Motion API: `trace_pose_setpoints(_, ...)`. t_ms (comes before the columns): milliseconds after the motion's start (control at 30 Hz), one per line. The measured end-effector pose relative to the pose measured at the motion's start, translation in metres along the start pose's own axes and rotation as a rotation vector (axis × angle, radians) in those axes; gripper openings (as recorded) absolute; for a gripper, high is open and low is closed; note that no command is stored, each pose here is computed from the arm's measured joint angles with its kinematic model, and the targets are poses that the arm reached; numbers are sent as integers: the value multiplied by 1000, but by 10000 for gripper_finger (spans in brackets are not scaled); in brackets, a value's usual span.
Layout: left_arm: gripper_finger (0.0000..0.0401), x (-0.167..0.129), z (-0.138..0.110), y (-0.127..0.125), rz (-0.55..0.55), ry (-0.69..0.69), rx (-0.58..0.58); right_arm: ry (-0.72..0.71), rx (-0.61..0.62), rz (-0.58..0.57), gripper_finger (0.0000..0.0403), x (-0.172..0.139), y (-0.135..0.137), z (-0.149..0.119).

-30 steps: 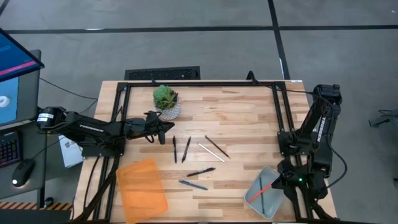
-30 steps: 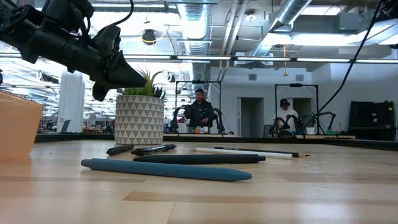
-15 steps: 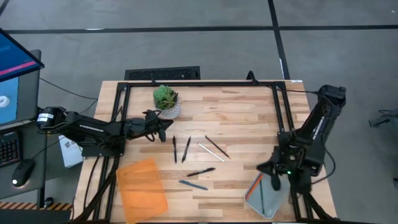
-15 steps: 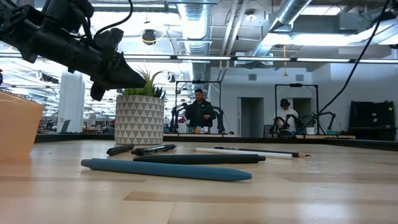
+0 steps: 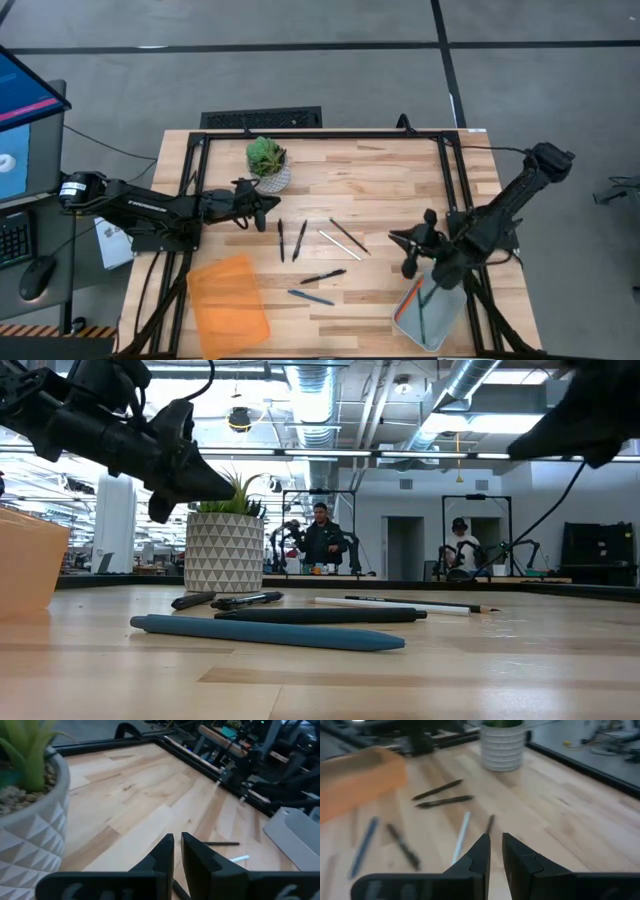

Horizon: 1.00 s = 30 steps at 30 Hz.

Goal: Sort pens & pencils
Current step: Put the black pencil into the gray bin

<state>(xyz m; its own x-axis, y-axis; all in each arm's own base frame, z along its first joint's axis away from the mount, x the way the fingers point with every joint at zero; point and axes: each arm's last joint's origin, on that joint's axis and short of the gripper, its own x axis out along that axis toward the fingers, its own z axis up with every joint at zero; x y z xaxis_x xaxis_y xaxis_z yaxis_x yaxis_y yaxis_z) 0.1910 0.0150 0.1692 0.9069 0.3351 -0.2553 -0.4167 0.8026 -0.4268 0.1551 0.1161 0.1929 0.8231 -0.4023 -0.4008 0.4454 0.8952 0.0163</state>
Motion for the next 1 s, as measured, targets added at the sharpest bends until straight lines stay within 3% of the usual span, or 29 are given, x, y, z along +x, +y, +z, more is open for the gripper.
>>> trace_pose_setpoints(433,25,0,-1,-1,-39,21,92,88,3,-170,72,64,13,-31)
trace_pose_setpoints(700,25,0,-1,-2,-84,44,112,134,76,-142,72,88,16,-37)
trace_pose_setpoints(1000,25,0,-2,-2,-84,48,117,136,151,-93,72,95,19,-33)
